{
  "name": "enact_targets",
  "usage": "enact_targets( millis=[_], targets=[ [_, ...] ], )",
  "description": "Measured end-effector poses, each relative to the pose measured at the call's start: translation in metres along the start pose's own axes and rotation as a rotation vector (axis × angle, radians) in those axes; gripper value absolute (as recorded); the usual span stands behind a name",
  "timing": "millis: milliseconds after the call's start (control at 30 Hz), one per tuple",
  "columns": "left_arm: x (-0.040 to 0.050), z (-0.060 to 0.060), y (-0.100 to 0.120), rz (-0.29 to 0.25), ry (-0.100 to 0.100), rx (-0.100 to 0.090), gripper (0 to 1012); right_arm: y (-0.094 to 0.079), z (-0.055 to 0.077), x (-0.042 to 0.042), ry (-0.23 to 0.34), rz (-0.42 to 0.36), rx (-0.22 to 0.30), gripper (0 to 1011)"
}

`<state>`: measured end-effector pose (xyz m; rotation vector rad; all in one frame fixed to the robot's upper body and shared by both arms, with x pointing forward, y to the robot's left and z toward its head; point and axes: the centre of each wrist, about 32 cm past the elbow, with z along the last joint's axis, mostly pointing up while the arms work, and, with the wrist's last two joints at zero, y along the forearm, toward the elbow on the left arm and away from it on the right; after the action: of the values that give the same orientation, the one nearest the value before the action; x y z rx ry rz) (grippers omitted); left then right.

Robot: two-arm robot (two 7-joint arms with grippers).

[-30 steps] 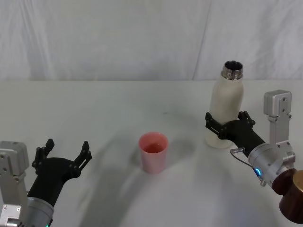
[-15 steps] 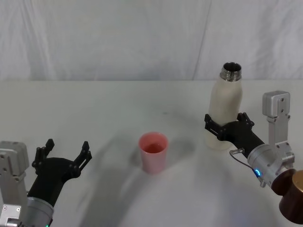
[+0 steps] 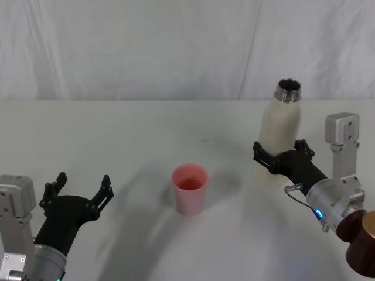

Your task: Grasp the thermos with one hand and pour water into the cup lid.

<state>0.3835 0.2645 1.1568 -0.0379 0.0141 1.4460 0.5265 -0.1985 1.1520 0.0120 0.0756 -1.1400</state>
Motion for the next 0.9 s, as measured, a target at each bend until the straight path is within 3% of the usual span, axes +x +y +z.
enact_targets(
  millis=[900],
  targets=[
    [0.0000, 0.0000, 0.0000, 0.000, 0.000, 0.000, 1001, -0.0056, 0.0002, 0.0011, -0.007, 0.002, 0.003, 1001]
  ],
)
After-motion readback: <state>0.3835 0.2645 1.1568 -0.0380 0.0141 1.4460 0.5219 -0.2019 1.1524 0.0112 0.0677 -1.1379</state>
